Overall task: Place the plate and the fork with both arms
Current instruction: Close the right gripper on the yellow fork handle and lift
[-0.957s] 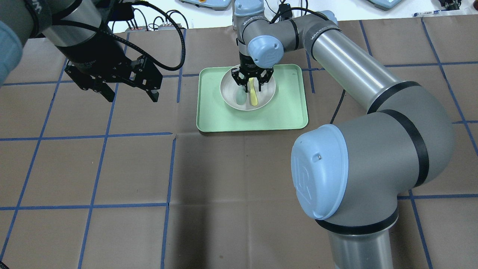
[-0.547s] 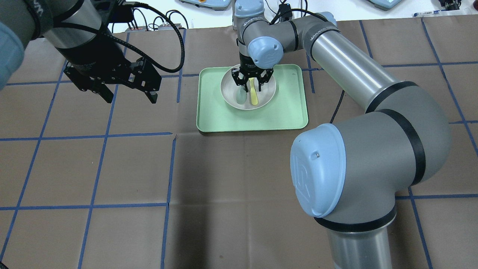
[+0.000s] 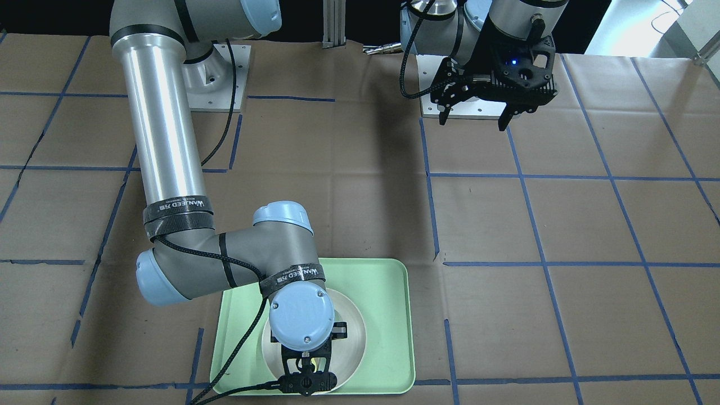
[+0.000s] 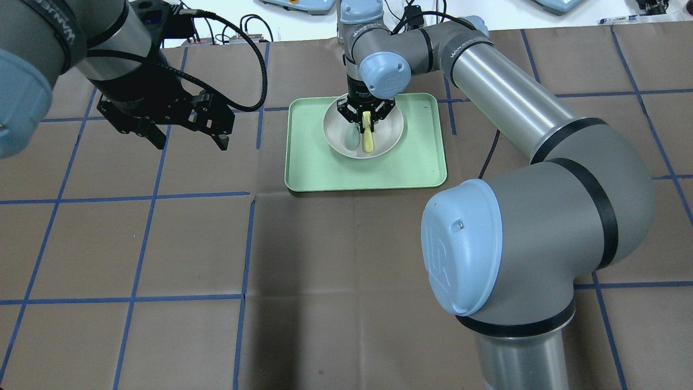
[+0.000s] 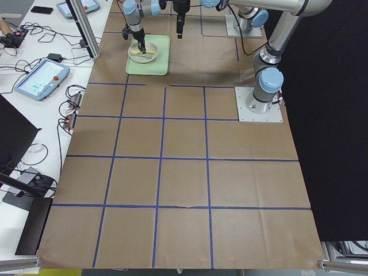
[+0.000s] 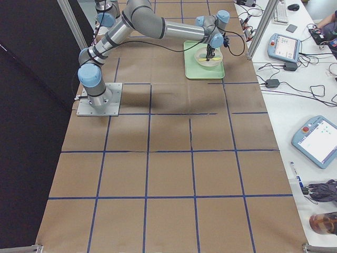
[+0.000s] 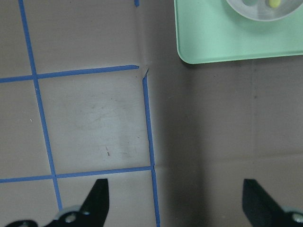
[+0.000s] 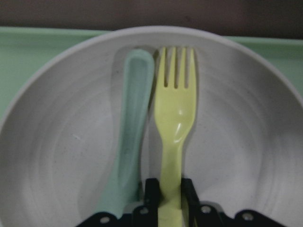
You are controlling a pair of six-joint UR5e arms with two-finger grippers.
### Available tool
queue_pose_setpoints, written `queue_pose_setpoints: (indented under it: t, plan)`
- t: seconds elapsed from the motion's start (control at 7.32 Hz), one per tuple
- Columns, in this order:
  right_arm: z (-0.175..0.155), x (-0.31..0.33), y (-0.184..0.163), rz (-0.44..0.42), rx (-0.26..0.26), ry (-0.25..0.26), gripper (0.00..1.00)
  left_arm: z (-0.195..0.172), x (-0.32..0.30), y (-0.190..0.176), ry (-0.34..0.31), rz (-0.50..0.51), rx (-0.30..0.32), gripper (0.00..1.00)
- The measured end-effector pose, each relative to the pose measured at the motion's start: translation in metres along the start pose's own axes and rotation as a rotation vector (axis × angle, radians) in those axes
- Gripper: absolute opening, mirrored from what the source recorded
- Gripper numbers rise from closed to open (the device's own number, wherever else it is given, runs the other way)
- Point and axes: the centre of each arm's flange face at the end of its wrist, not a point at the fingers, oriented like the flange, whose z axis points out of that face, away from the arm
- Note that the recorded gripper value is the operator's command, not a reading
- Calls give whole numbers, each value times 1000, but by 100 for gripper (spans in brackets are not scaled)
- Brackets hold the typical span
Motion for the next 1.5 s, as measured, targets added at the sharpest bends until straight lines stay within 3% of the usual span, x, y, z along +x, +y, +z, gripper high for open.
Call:
queue_pose_setpoints:
  t: [0.14, 0.55, 0.96, 1.5]
  plan:
    - [1, 0, 0, 0, 0, 0, 4, 0, 0, 1, 0, 0, 2, 100]
    - [-5, 0, 0, 4, 11, -2, 2, 0, -1, 2, -1, 1, 3, 100]
    - [-40, 3, 4, 26, 32, -17, 2, 1, -1, 2, -1, 3, 2, 100]
    - [-80, 31, 26, 53, -31, 2, 1, 5, -1, 4, 1, 4, -7, 100]
